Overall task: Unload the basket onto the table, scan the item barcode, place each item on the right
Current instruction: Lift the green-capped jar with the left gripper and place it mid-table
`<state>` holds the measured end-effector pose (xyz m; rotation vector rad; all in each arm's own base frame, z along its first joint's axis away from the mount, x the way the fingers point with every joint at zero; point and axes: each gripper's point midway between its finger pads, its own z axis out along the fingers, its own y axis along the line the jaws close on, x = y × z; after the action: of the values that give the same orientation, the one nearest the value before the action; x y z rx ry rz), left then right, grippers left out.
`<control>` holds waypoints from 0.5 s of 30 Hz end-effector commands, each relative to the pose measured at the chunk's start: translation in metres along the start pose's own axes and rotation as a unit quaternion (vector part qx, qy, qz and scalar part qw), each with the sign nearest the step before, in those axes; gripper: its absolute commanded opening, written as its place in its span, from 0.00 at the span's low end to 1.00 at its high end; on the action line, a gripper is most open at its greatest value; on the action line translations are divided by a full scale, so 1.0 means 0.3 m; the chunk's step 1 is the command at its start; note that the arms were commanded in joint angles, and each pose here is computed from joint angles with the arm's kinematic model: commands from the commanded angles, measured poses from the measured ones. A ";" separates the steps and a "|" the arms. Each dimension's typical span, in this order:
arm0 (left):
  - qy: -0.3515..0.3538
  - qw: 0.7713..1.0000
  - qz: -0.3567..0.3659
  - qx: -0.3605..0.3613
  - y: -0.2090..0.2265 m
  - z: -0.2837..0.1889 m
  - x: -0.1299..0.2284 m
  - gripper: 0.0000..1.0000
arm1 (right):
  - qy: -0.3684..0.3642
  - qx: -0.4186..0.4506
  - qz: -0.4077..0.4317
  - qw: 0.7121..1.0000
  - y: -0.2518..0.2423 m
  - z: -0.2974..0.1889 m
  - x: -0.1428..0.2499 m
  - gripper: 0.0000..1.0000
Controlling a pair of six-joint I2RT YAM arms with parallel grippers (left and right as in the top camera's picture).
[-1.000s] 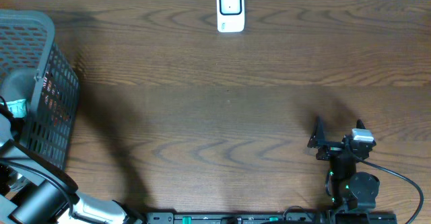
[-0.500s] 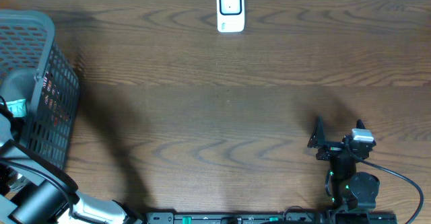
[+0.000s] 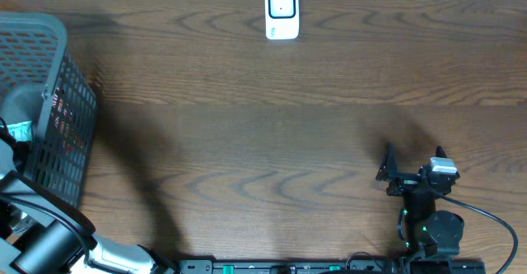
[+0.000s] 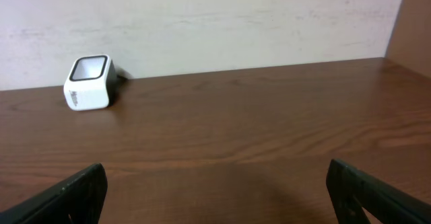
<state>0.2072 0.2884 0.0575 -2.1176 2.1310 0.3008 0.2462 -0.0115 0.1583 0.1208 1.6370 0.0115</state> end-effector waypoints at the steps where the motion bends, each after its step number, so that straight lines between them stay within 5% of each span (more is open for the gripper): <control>1: 0.019 1.000 0.007 -0.024 0.021 0.060 0.027 0.98 | 0.000 -0.004 -0.007 1.000 0.006 -0.001 0.002 0.99; 7: 0.045 0.998 0.014 -0.045 0.030 0.128 0.058 0.99 | 0.000 -0.004 -0.007 1.000 0.006 -0.001 0.002 0.99; 15: 0.038 0.999 0.011 -0.036 0.025 0.059 0.038 0.70 | 0.000 -0.004 -0.007 1.000 0.006 -0.001 0.002 0.99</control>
<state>0.2033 0.2840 0.0395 -2.1559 2.1963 0.2999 0.2462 -0.0115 0.1583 0.1208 1.6370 0.0115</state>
